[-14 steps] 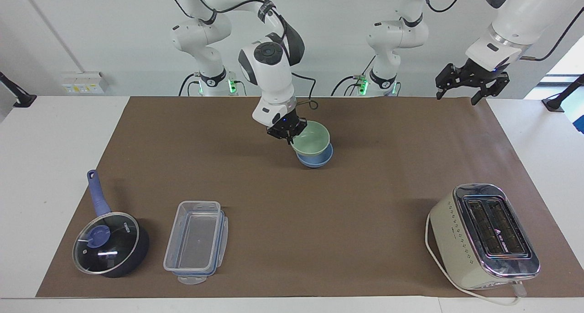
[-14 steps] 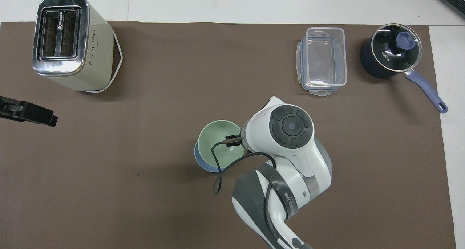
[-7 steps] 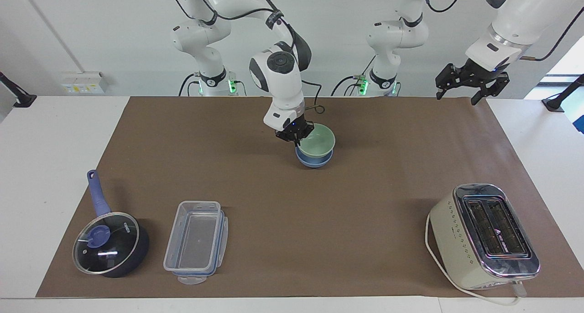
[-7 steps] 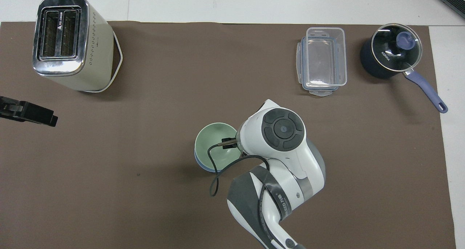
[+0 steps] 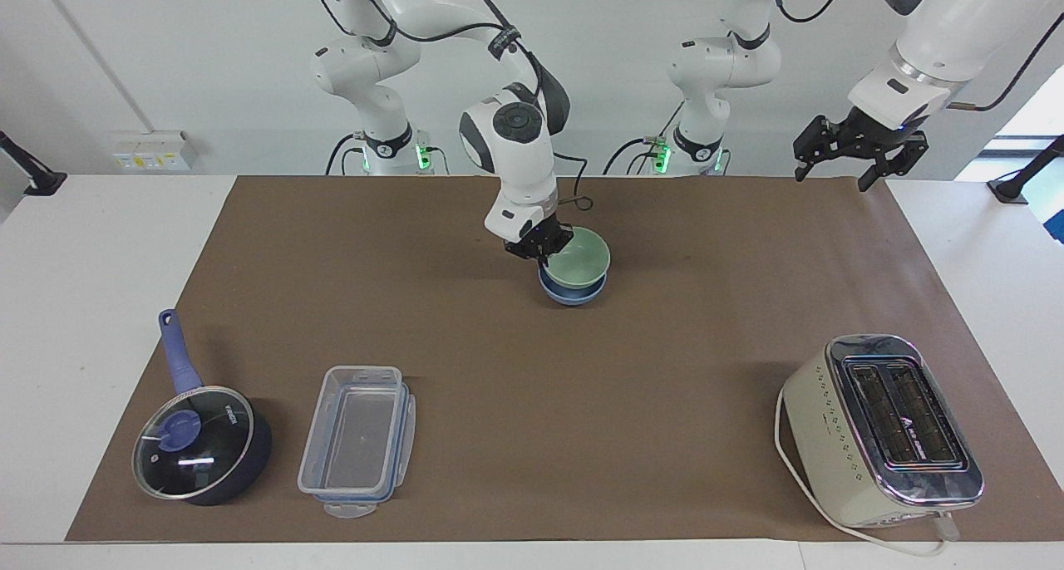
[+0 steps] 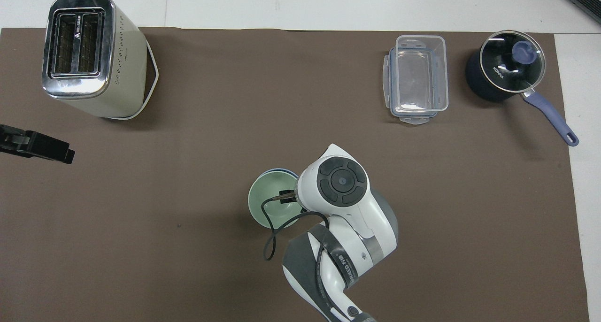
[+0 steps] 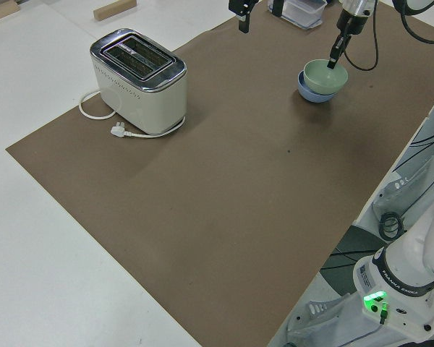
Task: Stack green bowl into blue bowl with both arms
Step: 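Lower the green bowl into the blue bowl and open the right gripper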
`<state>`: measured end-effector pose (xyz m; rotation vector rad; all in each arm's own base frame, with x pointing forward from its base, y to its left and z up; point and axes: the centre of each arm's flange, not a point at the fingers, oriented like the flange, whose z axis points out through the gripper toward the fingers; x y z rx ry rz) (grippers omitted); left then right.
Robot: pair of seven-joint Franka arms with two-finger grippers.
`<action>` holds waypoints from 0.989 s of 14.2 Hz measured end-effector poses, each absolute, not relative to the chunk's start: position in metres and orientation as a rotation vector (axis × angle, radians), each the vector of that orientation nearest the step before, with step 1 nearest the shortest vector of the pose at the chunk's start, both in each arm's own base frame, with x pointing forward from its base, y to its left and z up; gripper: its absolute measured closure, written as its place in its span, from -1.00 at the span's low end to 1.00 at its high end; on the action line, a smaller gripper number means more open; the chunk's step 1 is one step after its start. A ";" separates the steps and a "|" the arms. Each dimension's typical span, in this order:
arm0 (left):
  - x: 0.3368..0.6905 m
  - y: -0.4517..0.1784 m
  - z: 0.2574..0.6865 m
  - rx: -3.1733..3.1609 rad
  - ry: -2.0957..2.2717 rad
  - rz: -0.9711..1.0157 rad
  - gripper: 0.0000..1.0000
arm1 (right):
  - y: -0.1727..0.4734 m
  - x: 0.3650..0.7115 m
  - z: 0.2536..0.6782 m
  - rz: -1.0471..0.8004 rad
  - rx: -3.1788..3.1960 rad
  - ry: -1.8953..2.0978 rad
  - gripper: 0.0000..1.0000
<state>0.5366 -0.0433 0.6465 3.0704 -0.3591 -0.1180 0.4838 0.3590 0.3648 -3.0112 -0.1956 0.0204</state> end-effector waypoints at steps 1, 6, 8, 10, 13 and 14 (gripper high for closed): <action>0.537 -0.043 0.647 3.070 -0.359 -0.118 -1.00 | 0.359 0.484 0.363 0.016 -3.010 -0.194 0.90; 0.537 -0.043 0.647 3.070 -0.359 -0.118 -1.00 | 0.358 0.483 0.361 0.014 -3.011 -0.193 0.90; 0.537 -0.043 0.647 3.070 -0.359 -0.118 -1.00 | 0.357 0.485 0.360 0.002 -3.007 -0.187 0.90; 0.537 -0.043 0.647 3.070 -0.359 -0.118 -1.00 | 0.357 0.491 0.359 -0.058 -2.989 -0.173 0.90; 0.537 -0.043 0.647 3.070 -0.359 -0.118 -1.00 | 0.357 0.494 0.356 -0.074 -2.985 -0.168 0.90; 0.537 -0.043 0.647 3.070 -0.359 -0.118 -1.00 | 0.357 0.494 0.356 -0.074 -2.985 -0.168 0.90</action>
